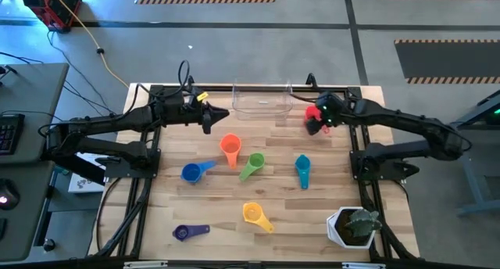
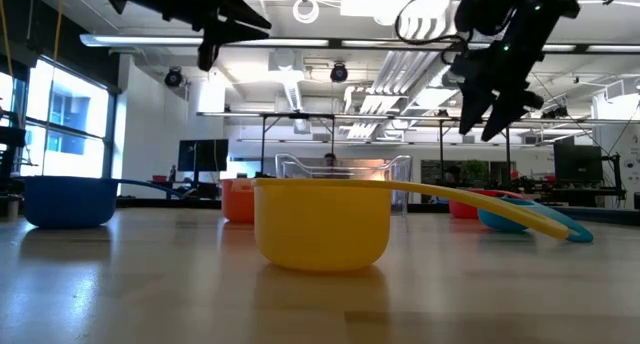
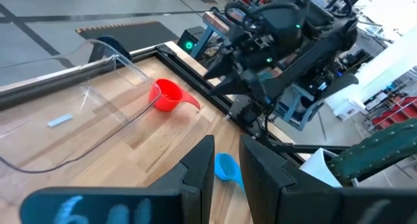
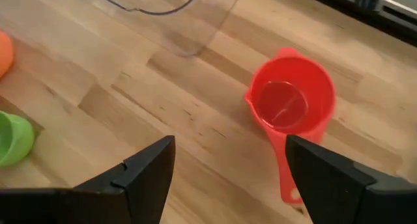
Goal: Nest measuring cups in basket
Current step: Stack the red measuring cup on top of the orange measuring cup
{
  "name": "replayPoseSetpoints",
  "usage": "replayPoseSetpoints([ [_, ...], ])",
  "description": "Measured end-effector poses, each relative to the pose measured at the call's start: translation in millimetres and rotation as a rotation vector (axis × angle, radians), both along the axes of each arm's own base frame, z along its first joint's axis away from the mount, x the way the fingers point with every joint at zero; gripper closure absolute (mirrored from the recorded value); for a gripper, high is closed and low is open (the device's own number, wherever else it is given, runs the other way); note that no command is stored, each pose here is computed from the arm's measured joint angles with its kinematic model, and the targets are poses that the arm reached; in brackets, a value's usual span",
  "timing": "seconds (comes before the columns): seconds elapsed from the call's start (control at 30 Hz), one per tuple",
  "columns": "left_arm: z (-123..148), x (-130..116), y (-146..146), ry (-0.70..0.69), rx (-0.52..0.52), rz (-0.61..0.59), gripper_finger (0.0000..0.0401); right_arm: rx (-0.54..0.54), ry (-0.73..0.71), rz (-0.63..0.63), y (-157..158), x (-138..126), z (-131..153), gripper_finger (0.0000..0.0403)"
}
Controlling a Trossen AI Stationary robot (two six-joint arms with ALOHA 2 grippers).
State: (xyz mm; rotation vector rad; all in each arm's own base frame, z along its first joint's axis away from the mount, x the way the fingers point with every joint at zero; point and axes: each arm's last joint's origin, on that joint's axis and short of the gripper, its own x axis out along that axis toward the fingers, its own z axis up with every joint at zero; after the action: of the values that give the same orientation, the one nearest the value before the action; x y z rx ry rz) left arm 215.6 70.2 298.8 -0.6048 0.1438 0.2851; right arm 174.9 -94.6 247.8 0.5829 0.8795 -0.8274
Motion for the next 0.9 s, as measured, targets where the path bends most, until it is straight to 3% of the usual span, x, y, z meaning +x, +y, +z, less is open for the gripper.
replayPoseSetpoints([
  [0.3, -3.2, -0.7, -0.2, 0.032, -0.011, 0.0, 0.0339, 0.031, 0.147, 0.09, -21.1, 19.4, -31.6, 0.0121],
  [0.63, -3.2, -0.7, -0.2, 0.032, -0.013, 0.001, 0.0339, 0.032, 0.312, 0.081, -33.2, 29.9, -61.8, 0.0121],
  [0.9, -3.2, -0.7, -0.2, 0.032, -0.012, 0.001, 0.0339, -0.003, 0.323, 0.084, -39.3, 38.6, -72.2, 0.0121],
])
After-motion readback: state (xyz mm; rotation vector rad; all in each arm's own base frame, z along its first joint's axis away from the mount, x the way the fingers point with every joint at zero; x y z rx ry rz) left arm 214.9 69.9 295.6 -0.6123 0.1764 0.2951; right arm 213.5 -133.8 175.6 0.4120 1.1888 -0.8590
